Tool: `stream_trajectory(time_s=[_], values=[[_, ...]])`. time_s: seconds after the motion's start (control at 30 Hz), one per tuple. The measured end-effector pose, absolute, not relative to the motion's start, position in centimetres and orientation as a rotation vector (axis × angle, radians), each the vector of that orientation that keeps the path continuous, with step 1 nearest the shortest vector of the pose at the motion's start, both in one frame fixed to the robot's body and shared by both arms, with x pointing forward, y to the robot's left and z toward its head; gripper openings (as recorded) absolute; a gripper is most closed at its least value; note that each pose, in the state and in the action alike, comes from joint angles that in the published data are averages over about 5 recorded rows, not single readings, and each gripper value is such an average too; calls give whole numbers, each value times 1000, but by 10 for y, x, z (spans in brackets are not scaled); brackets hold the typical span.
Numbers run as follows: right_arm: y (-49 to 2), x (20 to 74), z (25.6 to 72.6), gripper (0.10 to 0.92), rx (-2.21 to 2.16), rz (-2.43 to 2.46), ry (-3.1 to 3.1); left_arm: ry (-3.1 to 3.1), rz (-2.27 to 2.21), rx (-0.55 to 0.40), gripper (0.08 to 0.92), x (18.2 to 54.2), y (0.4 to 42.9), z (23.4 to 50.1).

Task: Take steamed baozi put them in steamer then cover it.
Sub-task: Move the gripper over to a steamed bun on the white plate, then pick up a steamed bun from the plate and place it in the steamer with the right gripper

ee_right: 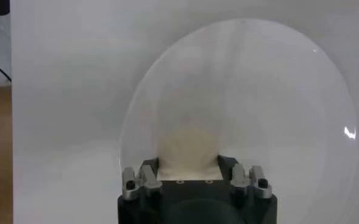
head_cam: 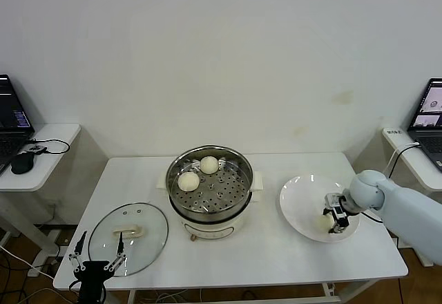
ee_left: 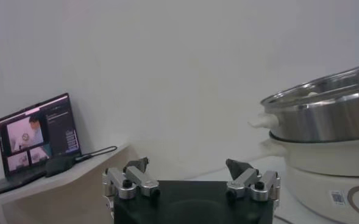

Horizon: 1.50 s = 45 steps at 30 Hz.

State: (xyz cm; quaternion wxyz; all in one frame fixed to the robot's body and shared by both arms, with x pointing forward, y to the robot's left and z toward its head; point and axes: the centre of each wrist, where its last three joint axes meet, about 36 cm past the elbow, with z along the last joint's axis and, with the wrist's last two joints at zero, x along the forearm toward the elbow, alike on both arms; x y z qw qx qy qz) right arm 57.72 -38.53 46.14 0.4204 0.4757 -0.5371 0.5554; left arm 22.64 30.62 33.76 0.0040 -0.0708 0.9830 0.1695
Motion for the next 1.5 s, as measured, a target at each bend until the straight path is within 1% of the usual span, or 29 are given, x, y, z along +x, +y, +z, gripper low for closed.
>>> stream_trajectory(time_s=[0.2,0.5,0.67,0.87,0.97,1.1,1.3,1.5], values=[[-387,584,491,577,1194,1402,-1356,3074,536,-220,823,227,307,340],[-364,614,579,580,1201,1463,-1450,3062,523,-210,823,232,305,342],[-330,632,630,585,1231,1530,-1504,3057,522,-214,823,234,307,343],[-265,648,672,585,1328,1622,-1539,3051,529,-229,823,234,311,345],[-228,653,680,585,1403,1658,-1537,3049,530,-238,823,233,312,345],[-178,655,678,585,1518,1708,-1503,3048,529,-253,823,232,314,346],[-115,653,660,585,1696,1787,-1389,3044,525,-276,823,230,316,349],[-68,648,633,586,1839,1894,-1223,3042,520,-297,823,230,319,351]])
